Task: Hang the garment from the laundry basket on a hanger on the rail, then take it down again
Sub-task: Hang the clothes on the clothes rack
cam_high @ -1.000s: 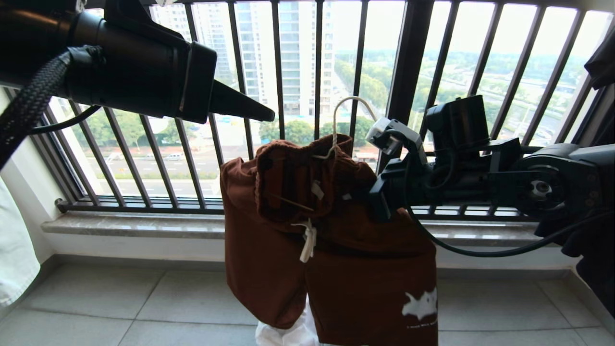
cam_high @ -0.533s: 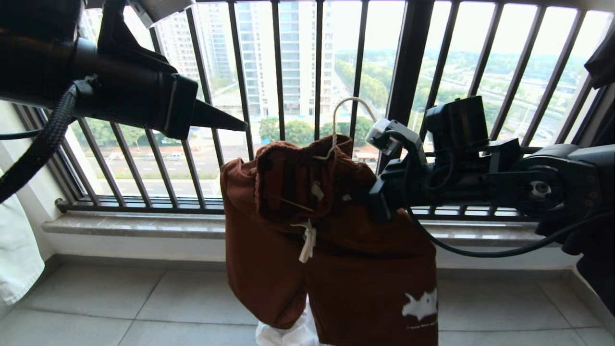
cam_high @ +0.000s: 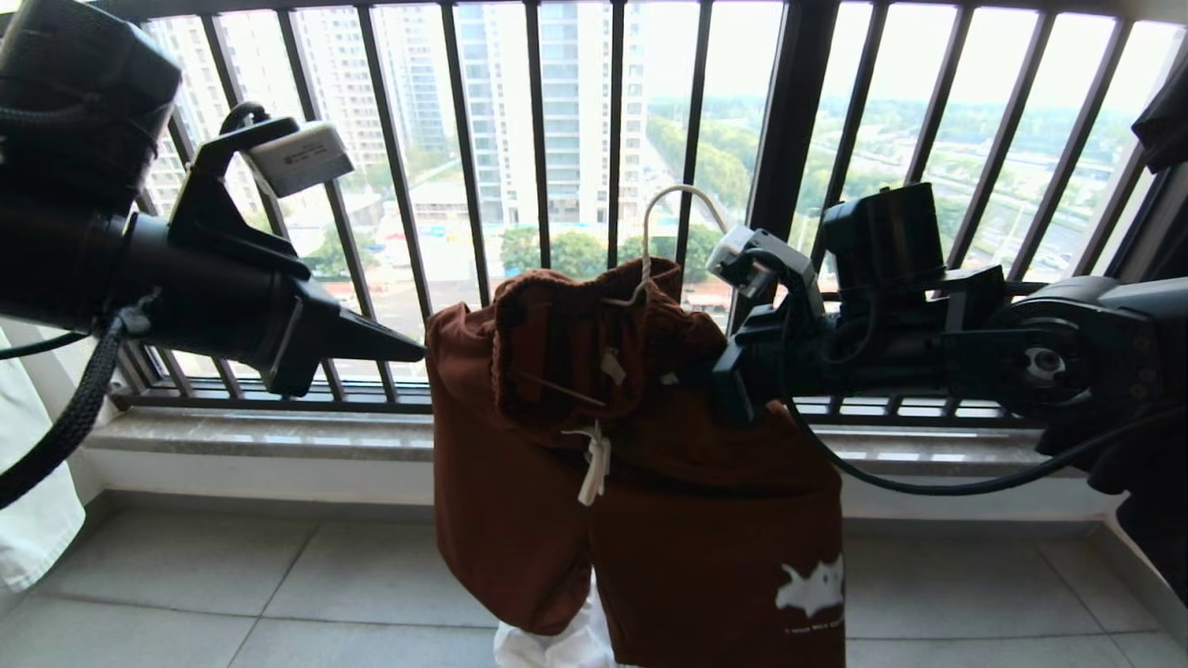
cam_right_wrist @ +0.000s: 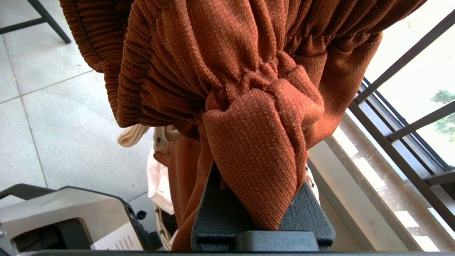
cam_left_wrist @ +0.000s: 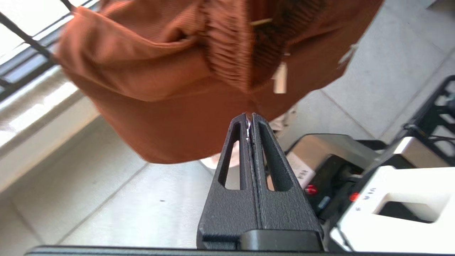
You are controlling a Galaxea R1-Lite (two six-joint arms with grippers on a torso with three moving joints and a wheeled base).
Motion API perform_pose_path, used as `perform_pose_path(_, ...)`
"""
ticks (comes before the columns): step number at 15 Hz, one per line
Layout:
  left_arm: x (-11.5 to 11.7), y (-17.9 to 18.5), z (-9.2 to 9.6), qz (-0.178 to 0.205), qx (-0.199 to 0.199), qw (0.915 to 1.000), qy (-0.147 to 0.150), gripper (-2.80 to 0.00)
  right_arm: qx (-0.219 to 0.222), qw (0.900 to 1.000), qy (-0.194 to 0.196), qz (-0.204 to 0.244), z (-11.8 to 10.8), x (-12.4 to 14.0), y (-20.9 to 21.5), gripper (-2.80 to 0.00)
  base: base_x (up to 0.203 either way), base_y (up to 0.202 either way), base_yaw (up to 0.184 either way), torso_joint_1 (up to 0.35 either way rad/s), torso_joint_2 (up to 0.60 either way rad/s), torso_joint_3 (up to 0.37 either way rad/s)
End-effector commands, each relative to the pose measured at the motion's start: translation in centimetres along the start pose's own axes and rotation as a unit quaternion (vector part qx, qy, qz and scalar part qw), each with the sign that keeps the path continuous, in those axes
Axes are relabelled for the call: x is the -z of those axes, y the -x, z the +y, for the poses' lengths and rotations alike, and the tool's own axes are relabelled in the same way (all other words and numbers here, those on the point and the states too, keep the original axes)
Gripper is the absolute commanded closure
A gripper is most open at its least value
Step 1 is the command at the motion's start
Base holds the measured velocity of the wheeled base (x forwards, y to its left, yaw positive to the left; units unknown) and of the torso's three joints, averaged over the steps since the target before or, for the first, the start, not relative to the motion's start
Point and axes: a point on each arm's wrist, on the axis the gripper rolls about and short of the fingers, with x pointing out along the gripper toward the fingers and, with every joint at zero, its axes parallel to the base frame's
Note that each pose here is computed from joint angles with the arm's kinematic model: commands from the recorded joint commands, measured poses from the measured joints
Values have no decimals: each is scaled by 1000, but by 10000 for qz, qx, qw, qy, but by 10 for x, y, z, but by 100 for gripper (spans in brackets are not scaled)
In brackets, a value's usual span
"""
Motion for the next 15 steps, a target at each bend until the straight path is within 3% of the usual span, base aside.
perform_pose_path(1, 2, 9, -26, -54, 321, 9985, 441, 0, -5, 10000, 15, -22, -1, -1, 0, 0, 0, 0, 0, 0, 0, 0)
perform_pose_path(2, 5, 10, -31, -21, 347, 9977, 576, 0, -7, 10000, 12, -15, -1, -1, -1, 0, 0, 0, 0, 0, 0, 0)
perform_pose_path(3, 5, 9, -31, 0, 339, 9975, 627, -212, -10, 10000, 7, -6, -1, 0, -2, 0, 0, 0, 0, 0, 0, 0)
perform_pose_path(4, 6, 7, -30, 19, 343, 9974, 636, -280, -9, 10000, 8, -9, -1, 0, -1, 0, 0, 0, 0, 0, 0, 0)
perform_pose_path(6, 3, 2, -27, -72, 322, 9977, 586, -280, -10, 10000, 8, -7, -1, 0, -1, 0, 0, 0, 0, 0, 0, 0)
perform_pose_path(8, -3, -8, -20, -319, 14, 9984, 465, -280, -9, 10000, 8, -9, -1, 0, -1, 0, 0, 0, 0, 0, 0, 0)
perform_pose_path(12, -5, -40, -9, -174, -500, 9975, 458, -280, -7, 10000, 12, -15, -1, -1, -1, 0, 0, 0, 0, 0, 0, 0)
perform_pose_path(15, -2, -55, -9, -279, -548, 9970, 469, -280, -5, 10000, 15, -22, -1, -1, 0, 0, 0, 0, 0, 0, 0, 0)
